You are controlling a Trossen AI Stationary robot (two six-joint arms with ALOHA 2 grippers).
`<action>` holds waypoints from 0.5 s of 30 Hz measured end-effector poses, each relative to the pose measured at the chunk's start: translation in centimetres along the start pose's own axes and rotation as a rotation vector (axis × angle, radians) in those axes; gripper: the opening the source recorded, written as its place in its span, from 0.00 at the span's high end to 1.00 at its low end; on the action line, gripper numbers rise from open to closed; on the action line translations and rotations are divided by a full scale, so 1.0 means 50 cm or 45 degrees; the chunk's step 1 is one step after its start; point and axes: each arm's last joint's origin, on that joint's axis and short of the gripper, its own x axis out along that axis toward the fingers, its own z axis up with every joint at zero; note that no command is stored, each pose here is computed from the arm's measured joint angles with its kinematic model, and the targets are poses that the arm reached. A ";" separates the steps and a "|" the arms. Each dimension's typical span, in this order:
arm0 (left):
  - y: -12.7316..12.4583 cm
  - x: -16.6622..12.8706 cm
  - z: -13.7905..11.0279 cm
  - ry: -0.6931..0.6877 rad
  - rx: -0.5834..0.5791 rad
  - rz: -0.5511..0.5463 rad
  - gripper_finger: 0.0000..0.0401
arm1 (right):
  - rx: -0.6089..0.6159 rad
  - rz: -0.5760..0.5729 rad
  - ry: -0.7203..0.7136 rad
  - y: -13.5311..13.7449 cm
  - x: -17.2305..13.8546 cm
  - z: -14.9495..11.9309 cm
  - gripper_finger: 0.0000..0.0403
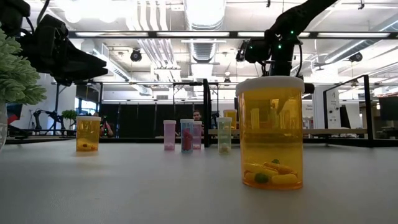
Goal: Pick and place medicine bottles onto shelf by color
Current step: Put the bottom blue pill bottle on the shelf aligned with the other blue pill bottle, then put the right pink pill bottle on the shelf aligned with the other pink pill bottle
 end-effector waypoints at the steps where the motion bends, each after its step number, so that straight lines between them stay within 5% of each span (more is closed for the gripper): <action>1: 0.000 0.000 0.000 0.000 0.000 0.000 0.41 | 0.001 0.000 0.000 0.000 0.000 0.000 0.65; 15: 0.000 0.000 0.000 0.000 0.000 0.000 0.41 | 0.022 0.004 0.041 -0.013 -0.033 -0.009 0.21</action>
